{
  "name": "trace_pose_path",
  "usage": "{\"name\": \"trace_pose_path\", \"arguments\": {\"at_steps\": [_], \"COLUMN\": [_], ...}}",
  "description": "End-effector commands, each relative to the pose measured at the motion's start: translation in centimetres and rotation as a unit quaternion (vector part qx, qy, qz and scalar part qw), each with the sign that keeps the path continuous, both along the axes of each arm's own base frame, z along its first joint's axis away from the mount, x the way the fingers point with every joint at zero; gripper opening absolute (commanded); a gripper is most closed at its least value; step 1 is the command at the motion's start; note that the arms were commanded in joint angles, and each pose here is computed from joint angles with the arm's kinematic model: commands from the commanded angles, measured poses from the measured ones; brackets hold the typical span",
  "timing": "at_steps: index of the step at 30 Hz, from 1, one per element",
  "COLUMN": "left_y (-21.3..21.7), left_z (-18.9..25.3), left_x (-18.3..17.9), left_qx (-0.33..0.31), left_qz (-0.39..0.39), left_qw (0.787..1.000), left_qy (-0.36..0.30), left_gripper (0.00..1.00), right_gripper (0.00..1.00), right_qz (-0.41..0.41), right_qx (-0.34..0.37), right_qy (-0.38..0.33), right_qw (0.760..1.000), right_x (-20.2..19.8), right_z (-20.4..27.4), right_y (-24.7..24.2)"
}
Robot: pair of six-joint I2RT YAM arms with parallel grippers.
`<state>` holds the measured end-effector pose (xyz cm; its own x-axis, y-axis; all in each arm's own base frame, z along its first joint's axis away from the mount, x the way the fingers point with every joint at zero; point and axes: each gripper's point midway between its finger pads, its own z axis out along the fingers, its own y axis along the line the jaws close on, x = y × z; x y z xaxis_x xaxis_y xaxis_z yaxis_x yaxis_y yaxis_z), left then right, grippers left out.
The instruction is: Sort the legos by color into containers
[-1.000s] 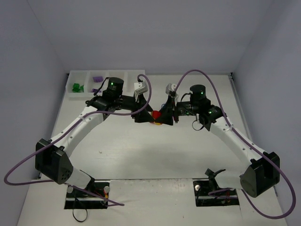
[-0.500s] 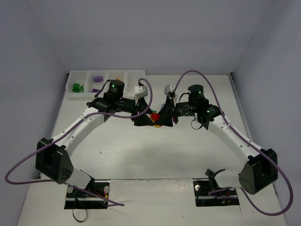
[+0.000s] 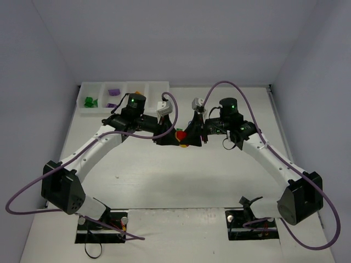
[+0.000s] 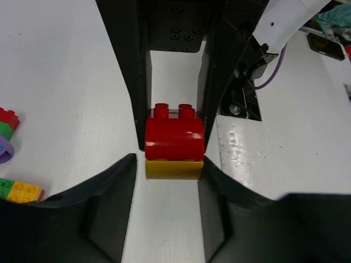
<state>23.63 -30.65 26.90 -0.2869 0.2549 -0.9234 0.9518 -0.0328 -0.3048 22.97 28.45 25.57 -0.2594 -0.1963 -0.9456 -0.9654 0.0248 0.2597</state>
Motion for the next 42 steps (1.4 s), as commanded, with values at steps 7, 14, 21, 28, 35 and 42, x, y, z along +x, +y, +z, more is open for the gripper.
{"name": "trace_pose_path", "arguments": {"at_steps": [7,14,21,28,35,42], "left_y": [-0.9,-0.9,-0.8,-0.6,-0.4,-0.1], "left_z": [3.2,2.7,2.2,1.5,1.4,1.2], "left_x": [0.3,0.2,0.4,0.6,0.7,0.5], "left_qx": [-0.038,-0.034,-0.028,-0.020,-0.015,-0.010], "left_qz": [-0.014,-0.015,-0.009,-0.003,-0.002,-0.007], "left_qw": [0.998,0.999,0.999,0.999,0.999,0.999], "left_qy": [-0.049,-0.035,-0.033,-0.028,-0.037,-0.046], "left_gripper": [0.03,0.00,0.00,0.00,0.00,0.00], "right_gripper": [0.06,0.26,0.36,0.46,0.41,0.27], "right_qz": [0.026,0.014,0.002,0.002,-0.006,-0.014], "right_qx": [0.037,0.030,0.027,0.025,0.023,0.019], "right_qy": [-0.070,-0.072,-0.079,-0.077,-0.079,-0.073], "right_qw": [0.997,0.997,0.996,0.997,0.997,0.997], "right_x": [0.1,0.4,0.7,0.5,0.7,1.0], "right_z": [3.2,2.9,3.0,3.0,3.0,2.6], "right_y": [0.8,0.7,0.4,0.2,-0.1,-0.4]}}
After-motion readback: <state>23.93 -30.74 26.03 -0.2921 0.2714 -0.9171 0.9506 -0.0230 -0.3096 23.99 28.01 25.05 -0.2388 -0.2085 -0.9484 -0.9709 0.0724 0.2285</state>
